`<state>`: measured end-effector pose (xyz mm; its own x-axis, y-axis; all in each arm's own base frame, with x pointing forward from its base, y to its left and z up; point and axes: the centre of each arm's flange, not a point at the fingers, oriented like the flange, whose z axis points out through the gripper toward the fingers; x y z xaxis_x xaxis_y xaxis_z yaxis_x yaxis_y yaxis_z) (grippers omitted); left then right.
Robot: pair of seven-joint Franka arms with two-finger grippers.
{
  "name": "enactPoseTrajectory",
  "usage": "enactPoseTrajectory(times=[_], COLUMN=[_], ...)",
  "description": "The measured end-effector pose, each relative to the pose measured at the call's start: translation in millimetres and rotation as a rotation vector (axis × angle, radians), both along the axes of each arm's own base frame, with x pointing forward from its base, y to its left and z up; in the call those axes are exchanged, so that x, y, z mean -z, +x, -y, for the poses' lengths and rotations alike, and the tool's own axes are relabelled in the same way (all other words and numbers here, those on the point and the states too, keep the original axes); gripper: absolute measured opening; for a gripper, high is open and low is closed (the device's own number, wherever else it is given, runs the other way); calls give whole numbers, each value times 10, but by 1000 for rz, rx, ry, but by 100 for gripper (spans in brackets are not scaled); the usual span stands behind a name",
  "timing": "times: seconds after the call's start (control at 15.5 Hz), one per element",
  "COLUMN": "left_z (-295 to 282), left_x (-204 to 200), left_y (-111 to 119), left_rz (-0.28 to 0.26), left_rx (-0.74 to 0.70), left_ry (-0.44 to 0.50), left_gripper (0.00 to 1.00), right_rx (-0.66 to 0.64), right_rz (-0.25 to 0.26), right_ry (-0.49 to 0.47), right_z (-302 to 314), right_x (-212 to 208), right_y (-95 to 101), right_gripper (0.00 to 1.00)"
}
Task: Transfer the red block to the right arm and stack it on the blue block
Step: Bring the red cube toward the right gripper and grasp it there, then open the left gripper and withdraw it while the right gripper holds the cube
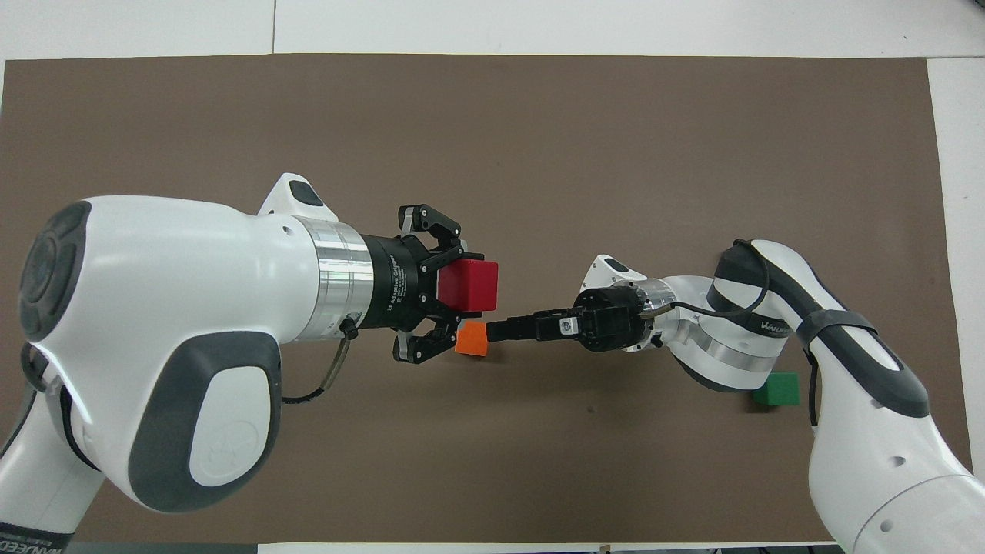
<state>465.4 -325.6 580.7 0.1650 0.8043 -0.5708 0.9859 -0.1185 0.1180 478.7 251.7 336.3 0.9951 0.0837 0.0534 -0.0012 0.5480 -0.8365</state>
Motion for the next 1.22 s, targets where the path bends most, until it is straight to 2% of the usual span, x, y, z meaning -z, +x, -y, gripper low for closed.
enactPoseTrajectory(times=[0.26, 0.58, 0.9, 1.22], left_z=[-45, -47, -42, -36], left_x=[9, 5, 43, 112], left_y=[-63, -72, -123, -248], left_rz=[-27, -36, -85, -105], left_rx=[-27, -33, -53, -50], left_ry=[-42, -55, -109, -109], left_gripper=[54, 54, 54, 54], right_rx=[12, 62, 91, 99], right_rz=[-9, -22, -27, -19], right_ry=[15, 34, 124, 144], right_z=[12, 10, -213, -262], right_x=[16, 207, 90, 30], right_y=[7, 88, 83, 112], right_gripper=[100, 100, 100, 100])
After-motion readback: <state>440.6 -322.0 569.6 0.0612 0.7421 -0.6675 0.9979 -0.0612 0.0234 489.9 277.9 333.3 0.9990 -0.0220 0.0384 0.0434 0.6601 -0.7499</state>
